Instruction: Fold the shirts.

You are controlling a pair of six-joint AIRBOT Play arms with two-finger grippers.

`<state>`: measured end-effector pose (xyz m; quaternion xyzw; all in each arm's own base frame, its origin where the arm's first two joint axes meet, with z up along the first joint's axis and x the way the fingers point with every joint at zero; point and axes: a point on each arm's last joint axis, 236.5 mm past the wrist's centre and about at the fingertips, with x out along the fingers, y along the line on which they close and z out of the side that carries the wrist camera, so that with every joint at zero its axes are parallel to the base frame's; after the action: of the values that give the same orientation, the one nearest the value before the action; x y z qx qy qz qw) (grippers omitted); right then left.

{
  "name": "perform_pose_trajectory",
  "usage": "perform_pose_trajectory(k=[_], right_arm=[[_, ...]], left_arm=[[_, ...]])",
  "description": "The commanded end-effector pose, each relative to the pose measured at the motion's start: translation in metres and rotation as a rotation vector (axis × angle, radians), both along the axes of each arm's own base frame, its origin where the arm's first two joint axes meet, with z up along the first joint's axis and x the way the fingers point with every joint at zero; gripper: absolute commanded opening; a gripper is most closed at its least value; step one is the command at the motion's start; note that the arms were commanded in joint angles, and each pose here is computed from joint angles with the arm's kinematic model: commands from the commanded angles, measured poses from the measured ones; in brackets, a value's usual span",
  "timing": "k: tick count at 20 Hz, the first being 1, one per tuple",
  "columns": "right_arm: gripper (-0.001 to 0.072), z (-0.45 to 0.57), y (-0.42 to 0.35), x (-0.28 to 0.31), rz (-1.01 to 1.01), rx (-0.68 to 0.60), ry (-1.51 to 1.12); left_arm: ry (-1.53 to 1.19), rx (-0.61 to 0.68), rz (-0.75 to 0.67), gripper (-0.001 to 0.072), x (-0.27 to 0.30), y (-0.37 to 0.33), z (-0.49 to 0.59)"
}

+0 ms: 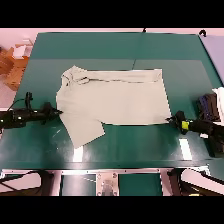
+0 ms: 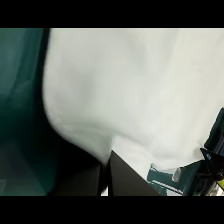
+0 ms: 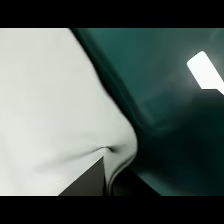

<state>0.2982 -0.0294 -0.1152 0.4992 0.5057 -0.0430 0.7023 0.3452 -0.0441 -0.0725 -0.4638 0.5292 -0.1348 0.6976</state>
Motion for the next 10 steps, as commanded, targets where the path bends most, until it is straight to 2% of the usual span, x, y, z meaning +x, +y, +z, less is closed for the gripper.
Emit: perform_pose_trajectory(k=[1, 4, 6, 10], right_arm=[[0.0014, 0.068, -0.001, 0.041, 0.099, 0.022, -0.169], [0.0014, 0.227, -0.004, 0.090, 0.170, -0.039, -0.541], [0.0014, 0.360, 0.001, 0.095, 0.192, -0.169, -0.824], [0.0014, 0.572, 0.042, 0.029, 0.241, -0.542, -1.259]], left_arm=[[-0.112, -0.035, -0.082, 0.0028, 0.014, -0.006, 0.051], [-0.415, 0.028, -0.111, 0.0028, 0.041, -0.006, 0.183], [-0.717, 0.101, -0.142, 0.0028, 0.032, -0.018, 0.313], [-1.340, 0.389, -0.168, 0.0028, -0.068, -0.065, 0.540]])
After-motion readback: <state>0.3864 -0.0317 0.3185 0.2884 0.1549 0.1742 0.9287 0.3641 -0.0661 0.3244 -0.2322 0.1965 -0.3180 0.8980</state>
